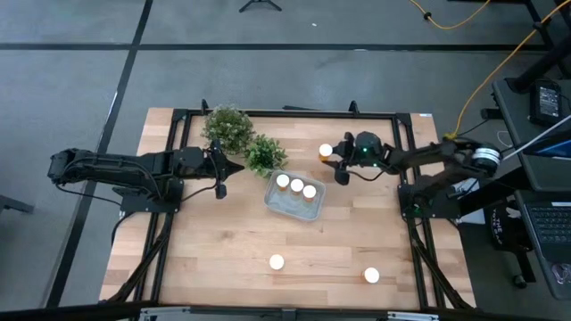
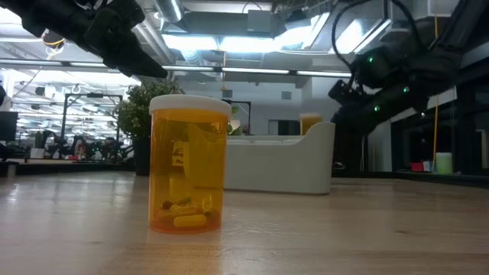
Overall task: Pick and place pill bottles into a basket
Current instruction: Put the orange pill bottle into the grey bin
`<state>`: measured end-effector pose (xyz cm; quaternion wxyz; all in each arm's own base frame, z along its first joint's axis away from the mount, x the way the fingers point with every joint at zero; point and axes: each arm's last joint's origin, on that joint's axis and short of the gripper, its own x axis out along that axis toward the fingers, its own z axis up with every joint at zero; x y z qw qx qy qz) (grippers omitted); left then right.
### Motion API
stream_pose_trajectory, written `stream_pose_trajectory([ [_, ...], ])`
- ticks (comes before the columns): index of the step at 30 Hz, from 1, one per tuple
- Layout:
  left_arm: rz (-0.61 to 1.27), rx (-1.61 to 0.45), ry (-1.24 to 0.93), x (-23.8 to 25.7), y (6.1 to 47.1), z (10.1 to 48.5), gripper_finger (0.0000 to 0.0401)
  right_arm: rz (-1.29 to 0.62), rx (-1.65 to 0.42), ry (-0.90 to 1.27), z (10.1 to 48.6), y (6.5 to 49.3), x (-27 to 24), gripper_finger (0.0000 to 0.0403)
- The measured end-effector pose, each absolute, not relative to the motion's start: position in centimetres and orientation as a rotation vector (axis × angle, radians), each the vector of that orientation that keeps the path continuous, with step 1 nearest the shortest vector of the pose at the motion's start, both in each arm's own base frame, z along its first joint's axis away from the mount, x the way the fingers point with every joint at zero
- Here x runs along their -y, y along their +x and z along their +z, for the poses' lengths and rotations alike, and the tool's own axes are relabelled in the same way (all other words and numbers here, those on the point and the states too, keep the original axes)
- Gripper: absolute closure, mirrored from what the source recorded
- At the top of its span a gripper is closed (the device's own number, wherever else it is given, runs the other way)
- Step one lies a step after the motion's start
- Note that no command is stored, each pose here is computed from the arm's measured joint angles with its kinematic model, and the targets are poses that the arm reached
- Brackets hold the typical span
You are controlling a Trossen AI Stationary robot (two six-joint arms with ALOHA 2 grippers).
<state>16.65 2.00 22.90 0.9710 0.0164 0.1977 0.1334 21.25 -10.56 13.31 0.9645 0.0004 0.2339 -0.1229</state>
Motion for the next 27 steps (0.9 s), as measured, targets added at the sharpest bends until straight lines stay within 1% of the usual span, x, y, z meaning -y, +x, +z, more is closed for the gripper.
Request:
stream_pose_trajectory([
  [4,0.269,-0.399,0.033,-2.0,16.6,22.9,0.0399,-0.254,-0.416,-0.02,15.2,20.8,10.3,0.0212],
  [12,0.269,-0.399,0.033,-2.0,16.7,22.9,0.0385,-0.194,-0.485,-0.004,18.6,21.2,9.1,0.0212],
  [19,0.27,-0.399,0.033,-2.0,16.7,22.9,0.037,-0.102,-0.479,-0.032,20.5,22.7,7.4,0.0212],
  [23,0.269,-0.386,0.032,-2.0,16.7,23.0,0.0349,-0.054,-0.468,-0.046,21.1,23.3,6.3,0.0212],
  [27,0.261,-0.359,0.03,-2.0,16.8,23.3,0.0307,-0.013,-0.453,-0.055,21.6,23.7,5.3,0.0212],
])
